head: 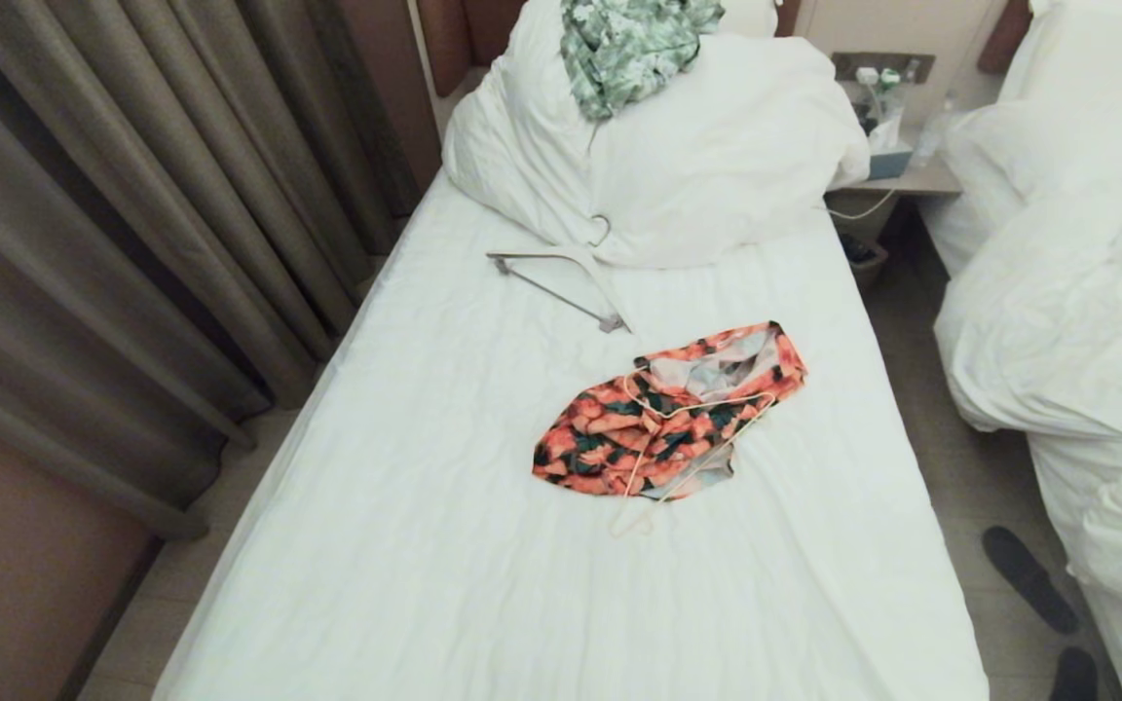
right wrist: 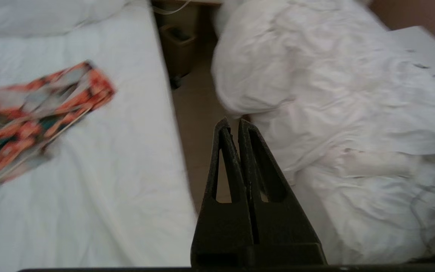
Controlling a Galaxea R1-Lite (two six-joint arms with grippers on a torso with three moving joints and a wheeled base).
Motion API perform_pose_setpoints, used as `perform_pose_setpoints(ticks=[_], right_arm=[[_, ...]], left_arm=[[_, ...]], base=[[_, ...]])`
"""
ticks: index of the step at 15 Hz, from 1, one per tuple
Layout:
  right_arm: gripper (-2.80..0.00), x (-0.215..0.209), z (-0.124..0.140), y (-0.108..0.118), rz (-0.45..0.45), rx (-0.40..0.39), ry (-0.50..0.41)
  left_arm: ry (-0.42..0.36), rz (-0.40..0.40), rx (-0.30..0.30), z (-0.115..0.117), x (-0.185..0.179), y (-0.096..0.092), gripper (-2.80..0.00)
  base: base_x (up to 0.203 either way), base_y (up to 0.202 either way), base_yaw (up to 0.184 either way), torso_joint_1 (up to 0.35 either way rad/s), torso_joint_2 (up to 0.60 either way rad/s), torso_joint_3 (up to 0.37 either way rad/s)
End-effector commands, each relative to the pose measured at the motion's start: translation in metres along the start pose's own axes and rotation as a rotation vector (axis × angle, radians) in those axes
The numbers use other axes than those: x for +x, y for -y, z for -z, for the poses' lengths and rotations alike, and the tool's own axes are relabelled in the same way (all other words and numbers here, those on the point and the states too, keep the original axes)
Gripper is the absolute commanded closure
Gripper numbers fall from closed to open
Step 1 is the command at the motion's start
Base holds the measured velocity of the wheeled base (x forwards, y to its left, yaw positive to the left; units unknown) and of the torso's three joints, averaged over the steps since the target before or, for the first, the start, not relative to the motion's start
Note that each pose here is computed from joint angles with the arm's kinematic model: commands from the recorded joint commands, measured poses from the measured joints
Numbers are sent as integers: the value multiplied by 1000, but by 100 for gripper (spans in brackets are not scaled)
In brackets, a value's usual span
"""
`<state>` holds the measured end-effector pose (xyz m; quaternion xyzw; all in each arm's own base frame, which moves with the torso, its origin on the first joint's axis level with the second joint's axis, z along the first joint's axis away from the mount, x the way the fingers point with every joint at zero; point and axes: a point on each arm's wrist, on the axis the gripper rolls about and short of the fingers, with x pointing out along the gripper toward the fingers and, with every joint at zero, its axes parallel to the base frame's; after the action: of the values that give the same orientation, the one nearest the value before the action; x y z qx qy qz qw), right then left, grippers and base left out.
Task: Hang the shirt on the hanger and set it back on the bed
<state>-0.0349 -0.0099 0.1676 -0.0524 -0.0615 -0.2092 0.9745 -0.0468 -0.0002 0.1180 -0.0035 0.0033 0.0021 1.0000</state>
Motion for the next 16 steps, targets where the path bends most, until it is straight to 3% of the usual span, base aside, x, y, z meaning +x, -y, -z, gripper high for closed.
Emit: perform_pose_setpoints(ticks=[1,3,5,7,10,14,16], right_arm=[[0,-6,17,-1,-49,0,12],[0,-12,36,-4,-151,4,38],[0,-10,57,-10,-222,2,3],[0,-9,64,-13,-300,49,-12],[0,-6,80,-17,-354,47,-66],[0,-6,90,-21,-456,36,-112],[0,-6,90,-21,-453,55,-117]], left_arm=[[-44,1,63,19,9,0,0],[-52,-2,140,34,17,0,0],[-20,-7,160,34,19,0,0],[-23,-4,166,34,19,0,0],[-25,-4,234,35,19,0,0],[-24,2,239,35,19,0,0],[-22,2,205,35,19,0,0]], base=[[0,0,0,0,0,0],[0,0,0,0,0,0],[0,0,0,0,0,0],[0,0,0,0,0,0],[0,0,0,0,0,0],[0,0,0,0,0,0],[0,0,0,0,0,0]])
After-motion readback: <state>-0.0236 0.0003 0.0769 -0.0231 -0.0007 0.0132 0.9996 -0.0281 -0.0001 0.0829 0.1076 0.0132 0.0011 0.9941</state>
